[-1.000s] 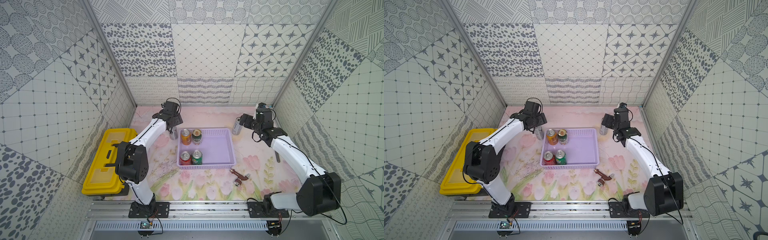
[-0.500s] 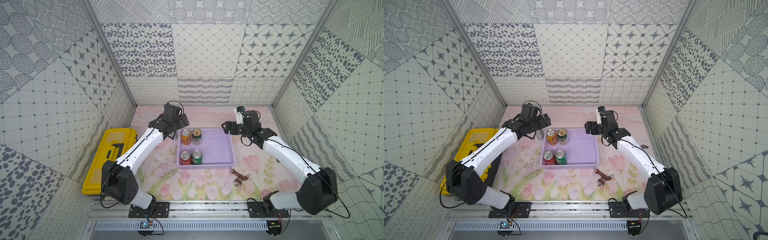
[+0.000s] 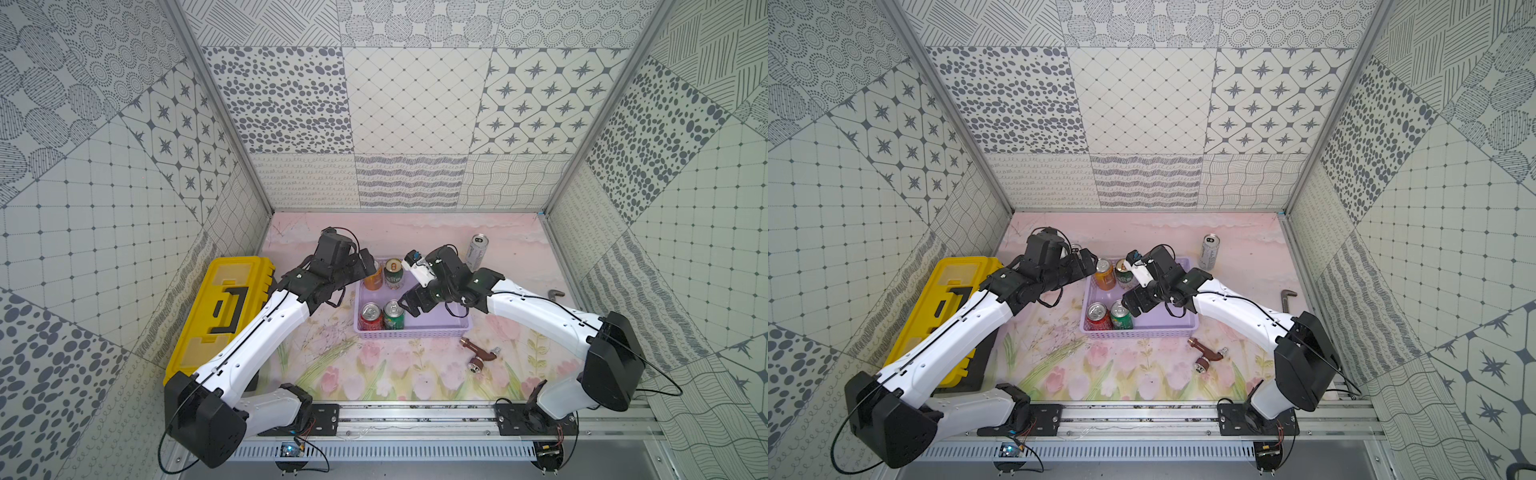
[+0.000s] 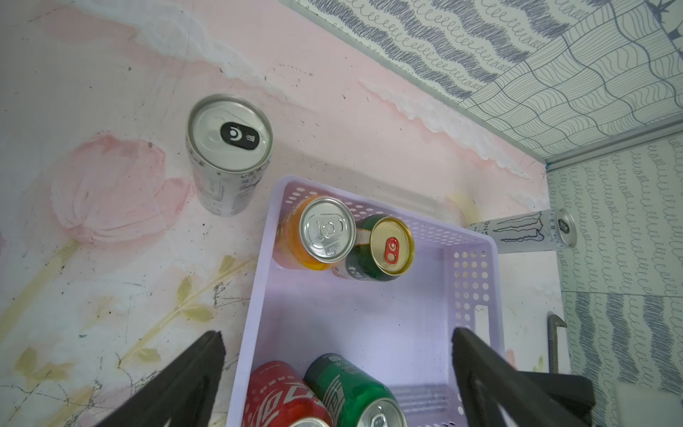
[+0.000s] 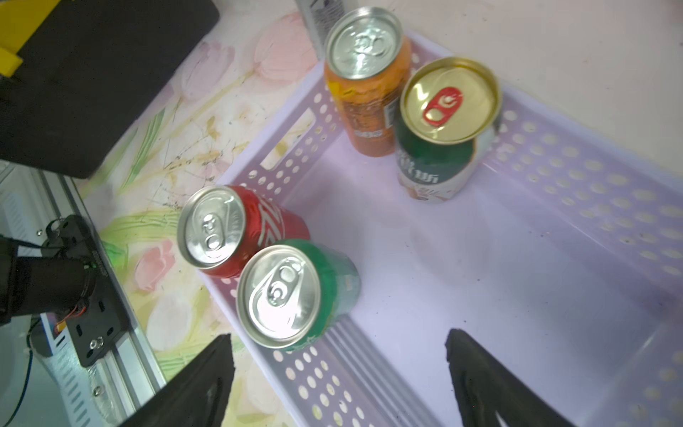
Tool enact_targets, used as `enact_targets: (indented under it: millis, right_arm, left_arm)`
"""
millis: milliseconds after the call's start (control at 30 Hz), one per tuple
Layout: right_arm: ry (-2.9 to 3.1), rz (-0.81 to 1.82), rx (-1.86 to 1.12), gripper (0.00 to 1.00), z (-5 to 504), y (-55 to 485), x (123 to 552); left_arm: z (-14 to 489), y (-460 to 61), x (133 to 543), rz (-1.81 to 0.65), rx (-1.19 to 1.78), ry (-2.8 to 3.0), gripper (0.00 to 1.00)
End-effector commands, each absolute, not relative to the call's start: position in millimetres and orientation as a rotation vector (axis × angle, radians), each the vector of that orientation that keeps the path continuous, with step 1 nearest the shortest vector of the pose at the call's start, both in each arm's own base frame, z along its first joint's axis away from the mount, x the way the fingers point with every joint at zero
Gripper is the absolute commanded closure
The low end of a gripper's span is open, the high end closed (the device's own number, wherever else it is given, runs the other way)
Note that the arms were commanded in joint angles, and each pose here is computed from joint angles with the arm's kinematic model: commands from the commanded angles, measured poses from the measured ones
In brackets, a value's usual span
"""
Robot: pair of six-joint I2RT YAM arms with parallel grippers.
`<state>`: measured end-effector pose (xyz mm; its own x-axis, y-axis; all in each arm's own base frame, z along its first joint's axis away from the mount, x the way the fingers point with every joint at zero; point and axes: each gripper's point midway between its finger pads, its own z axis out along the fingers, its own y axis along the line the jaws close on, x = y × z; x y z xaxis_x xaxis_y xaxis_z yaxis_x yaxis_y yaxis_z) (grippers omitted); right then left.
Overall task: Take out the drinks from the basket
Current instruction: Pick up the drink from the basket.
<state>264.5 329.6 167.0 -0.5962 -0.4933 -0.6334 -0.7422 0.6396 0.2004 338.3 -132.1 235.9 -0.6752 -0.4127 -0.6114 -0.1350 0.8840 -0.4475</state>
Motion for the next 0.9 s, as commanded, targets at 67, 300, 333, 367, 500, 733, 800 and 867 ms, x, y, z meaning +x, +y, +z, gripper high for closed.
enact_targets:
  millis: [67,300,333,367,500,733,800,867]
  right_arm:
    - [2.274,0.598,-1.082,0.07,166.4,350.7,257.7]
    - [2.285,0.529,-1.14,0.08,146.2,363.5,257.9]
    - [2.288,0.523,-1.146,0.09,143.2,364.8,258.7]
    - [2.287,0.523,-1.148,0.1,141.9,366.7,259.8]
    - [2.29,0.523,-1.16,0.13,136.5,371.8,263.1]
    - [2.309,0.515,-1.167,0.2,122.9,377.8,268.0]
    - [2.316,0.526,-1.173,0.23,119.3,379.7,267.1]
    - [2.319,0.544,-1.178,0.24,117.4,381.5,265.4]
  left_arm:
    - [233.9,-135.1,321.6,-0.537,-0.394,2.323,0.0]
    - [230.8,-133.3,320.1,-0.52,-0.386,2.33,0.0]
    - [230.0,-133.2,320.1,-0.518,-0.385,2.332,0.0]
    - [229.6,-133.2,320.2,-0.518,-0.384,2.332,0.0]
    - [227.5,-132.8,319.9,-0.513,-0.384,2.336,0.0]
    - [226.4,-131.4,320.8,-0.496,-0.38,2.338,0.0]
    - [225.4,-131.7,321.0,-0.497,-0.379,2.342,0.0]
    - [224.1,-132.9,321.2,-0.501,-0.379,2.346,0.0]
